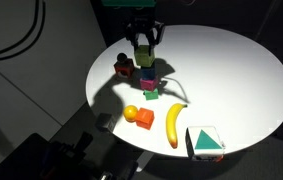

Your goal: Put the green block on the blue block

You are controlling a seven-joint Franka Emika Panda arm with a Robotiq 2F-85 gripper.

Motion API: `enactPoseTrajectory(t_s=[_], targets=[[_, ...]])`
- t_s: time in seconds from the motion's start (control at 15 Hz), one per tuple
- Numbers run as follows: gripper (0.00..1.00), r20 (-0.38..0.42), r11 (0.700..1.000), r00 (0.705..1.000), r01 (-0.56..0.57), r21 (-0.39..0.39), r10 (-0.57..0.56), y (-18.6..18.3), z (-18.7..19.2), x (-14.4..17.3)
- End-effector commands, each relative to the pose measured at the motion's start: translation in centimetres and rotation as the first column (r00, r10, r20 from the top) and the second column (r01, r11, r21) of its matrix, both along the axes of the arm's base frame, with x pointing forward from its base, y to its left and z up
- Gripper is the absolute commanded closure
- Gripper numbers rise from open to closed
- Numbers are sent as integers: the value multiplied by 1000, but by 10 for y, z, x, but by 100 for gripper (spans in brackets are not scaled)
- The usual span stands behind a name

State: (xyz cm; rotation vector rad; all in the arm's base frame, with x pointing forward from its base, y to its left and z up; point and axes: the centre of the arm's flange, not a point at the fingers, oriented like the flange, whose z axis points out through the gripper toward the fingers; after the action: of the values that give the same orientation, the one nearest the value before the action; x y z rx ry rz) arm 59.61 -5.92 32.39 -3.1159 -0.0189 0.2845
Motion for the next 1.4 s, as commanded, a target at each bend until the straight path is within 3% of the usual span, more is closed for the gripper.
enactPoseTrajectory(t_s=[0.0, 0.73, 0.8, 0.87, 1.0, 1.2, 1.33], targets=[[69, -13, 1000, 1000, 27, 9, -27, 0, 4, 11], [69, -27, 999, 999, 45, 1, -45, -1, -2, 13], [66, -28, 999, 999, 46, 1, -46, -1, -2, 13], [60, -29, 999, 998, 47, 2, -47, -1, -2, 13], [22, -33, 999, 998, 48, 3, -48, -1, -2, 12], [2, -39, 999, 998, 50, 4, -50, -1, -2, 11], [0, -41, 999, 998, 51, 3, -51, -1, -2, 10]])
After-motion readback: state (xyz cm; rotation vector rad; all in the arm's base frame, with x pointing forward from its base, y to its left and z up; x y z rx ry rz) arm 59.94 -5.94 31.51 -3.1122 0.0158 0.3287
